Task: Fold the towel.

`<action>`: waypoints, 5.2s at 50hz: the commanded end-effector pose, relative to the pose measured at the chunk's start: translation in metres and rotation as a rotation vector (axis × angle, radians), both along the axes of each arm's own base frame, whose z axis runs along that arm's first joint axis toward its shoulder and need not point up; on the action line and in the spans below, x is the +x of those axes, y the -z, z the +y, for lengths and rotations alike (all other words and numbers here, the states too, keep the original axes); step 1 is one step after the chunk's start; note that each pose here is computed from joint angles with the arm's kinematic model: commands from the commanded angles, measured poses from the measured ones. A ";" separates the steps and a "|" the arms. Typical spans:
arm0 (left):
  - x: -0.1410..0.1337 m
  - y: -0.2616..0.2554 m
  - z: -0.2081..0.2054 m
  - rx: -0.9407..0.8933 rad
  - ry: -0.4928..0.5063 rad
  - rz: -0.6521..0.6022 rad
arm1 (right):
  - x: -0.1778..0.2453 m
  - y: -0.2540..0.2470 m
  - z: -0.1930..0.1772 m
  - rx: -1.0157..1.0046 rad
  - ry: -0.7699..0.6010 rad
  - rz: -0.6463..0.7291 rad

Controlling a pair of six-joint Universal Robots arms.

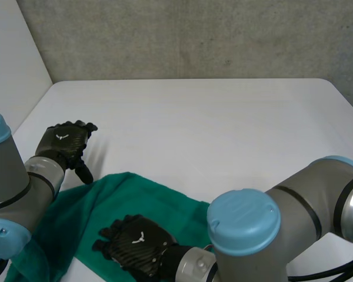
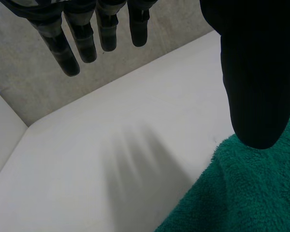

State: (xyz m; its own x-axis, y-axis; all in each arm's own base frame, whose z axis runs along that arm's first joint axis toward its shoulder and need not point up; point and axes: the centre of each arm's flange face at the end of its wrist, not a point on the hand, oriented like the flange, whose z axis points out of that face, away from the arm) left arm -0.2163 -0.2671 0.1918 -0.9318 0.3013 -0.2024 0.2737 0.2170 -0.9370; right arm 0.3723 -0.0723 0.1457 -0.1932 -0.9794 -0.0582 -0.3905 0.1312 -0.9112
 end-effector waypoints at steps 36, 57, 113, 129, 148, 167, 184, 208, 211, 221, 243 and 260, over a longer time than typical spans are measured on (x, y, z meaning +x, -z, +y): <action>0.006 -0.004 -0.003 -0.009 -0.025 0.012 | 0.004 0.042 0.006 -0.176 0.049 0.086; 0.006 -0.003 -0.002 -0.007 -0.026 0.011 | 0.003 0.038 -0.009 -0.279 0.100 0.108; 0.010 0.042 0.078 0.321 0.127 -0.066 | -0.131 -0.032 -0.223 -0.509 0.818 0.358; -0.032 -0.011 0.000 -0.088 0.189 -0.185 | -0.129 -0.093 -0.257 -0.698 0.884 0.258; 0.004 -0.122 0.047 -0.183 0.178 0.067 | -0.169 -0.181 -0.199 -0.741 0.753 0.469; -0.020 0.011 -0.092 -0.017 0.069 -0.007 | -0.141 -0.078 -0.302 -0.556 0.793 0.406; -0.039 0.001 -0.126 -0.370 0.084 -0.018 | -0.118 -0.040 -0.307 -0.578 0.921 0.318; -0.029 0.025 0.102 0.043 0.339 -0.137 | -0.126 -0.026 -0.273 -0.533 0.899 0.342; -0.029 0.037 0.099 0.083 0.331 -0.155 | -0.126 -0.023 -0.271 -0.529 0.895 0.345; -0.025 0.066 0.070 0.155 0.231 -0.206 | -0.127 -0.017 -0.267 -0.522 0.889 0.355; -0.024 0.080 0.053 0.113 0.215 -0.230 | -0.127 -0.014 -0.265 -0.531 0.883 0.359; -0.024 0.077 0.037 0.025 0.199 -0.238 | -0.126 -0.014 -0.264 -0.532 0.879 0.360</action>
State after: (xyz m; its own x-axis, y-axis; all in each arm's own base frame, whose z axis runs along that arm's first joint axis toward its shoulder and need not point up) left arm -0.2390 -0.2249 0.1112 -0.7747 0.4941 -0.3946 0.5365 0.1835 -0.8237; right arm 0.2459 -0.3364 0.1596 -0.7601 -0.3726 0.5324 -0.6079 0.1182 -0.7852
